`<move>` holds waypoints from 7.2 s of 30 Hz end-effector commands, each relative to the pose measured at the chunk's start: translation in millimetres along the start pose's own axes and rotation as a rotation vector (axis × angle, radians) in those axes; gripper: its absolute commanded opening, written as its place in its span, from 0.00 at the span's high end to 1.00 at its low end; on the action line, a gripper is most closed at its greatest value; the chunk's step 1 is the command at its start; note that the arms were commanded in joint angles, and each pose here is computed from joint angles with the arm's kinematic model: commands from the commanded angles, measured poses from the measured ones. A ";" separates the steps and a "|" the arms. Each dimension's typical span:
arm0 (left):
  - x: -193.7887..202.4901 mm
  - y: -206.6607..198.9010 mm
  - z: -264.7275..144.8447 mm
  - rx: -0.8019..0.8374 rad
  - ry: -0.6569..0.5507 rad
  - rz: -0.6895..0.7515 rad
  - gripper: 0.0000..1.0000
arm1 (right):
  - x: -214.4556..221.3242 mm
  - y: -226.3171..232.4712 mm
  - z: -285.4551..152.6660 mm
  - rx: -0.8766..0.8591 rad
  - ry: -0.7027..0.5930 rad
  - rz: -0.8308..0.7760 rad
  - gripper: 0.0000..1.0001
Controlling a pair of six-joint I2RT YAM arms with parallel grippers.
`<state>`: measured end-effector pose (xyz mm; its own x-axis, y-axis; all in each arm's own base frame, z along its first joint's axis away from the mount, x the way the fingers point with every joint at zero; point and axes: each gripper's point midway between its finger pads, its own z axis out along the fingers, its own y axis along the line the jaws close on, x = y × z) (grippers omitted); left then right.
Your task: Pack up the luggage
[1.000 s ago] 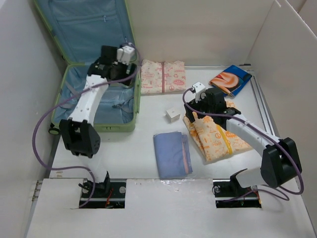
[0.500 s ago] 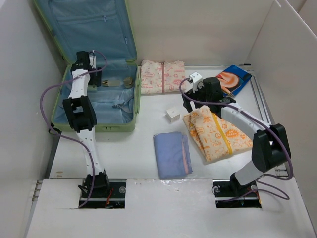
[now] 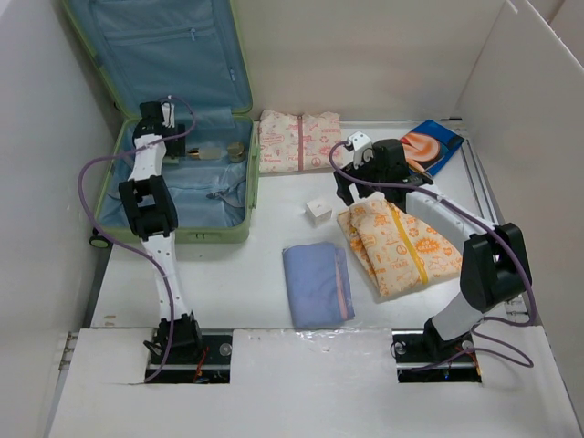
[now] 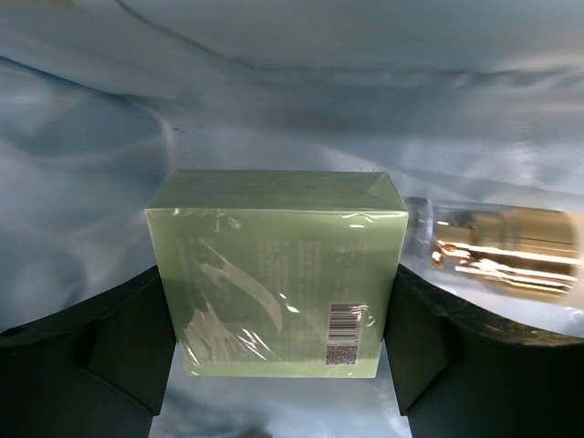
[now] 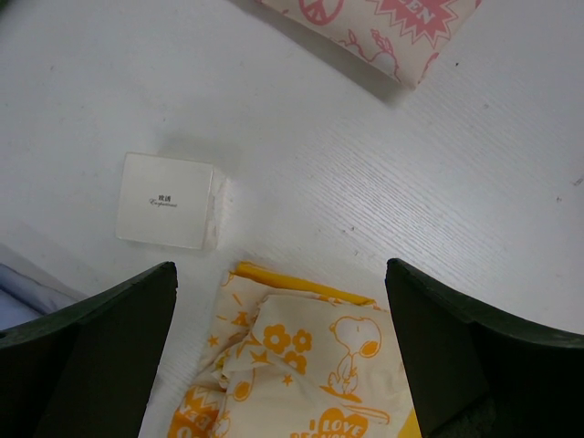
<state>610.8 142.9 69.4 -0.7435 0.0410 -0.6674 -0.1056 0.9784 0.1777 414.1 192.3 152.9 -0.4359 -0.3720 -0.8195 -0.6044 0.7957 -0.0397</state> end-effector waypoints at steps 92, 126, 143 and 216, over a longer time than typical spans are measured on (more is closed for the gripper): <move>76.4 -444.2 -260.7 0.907 -0.075 0.860 0.90 | 69.7 -100.3 -146.4 0.395 -0.070 0.430 0.00; -117.7 45.0 -52.9 -0.213 -0.376 -0.047 0.90 | -9.9 -50.8 -24.1 0.169 0.101 0.210 0.00; -57.3 35.3 3.6 -0.119 -0.246 -0.014 0.81 | -31.9 -50.2 -19.1 0.180 0.097 0.181 0.00; 336.1 -419.5 -283.9 1.211 0.437 1.187 1.00 | -9.5 -13.3 -180.2 0.324 -0.253 0.250 0.00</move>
<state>240.6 -336.2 28.5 -0.1203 0.8671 -0.4834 0.9637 -0.0149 -0.2665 303.8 105.7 238.8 -0.4058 -0.0536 -0.9124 -0.2720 0.9601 0.0646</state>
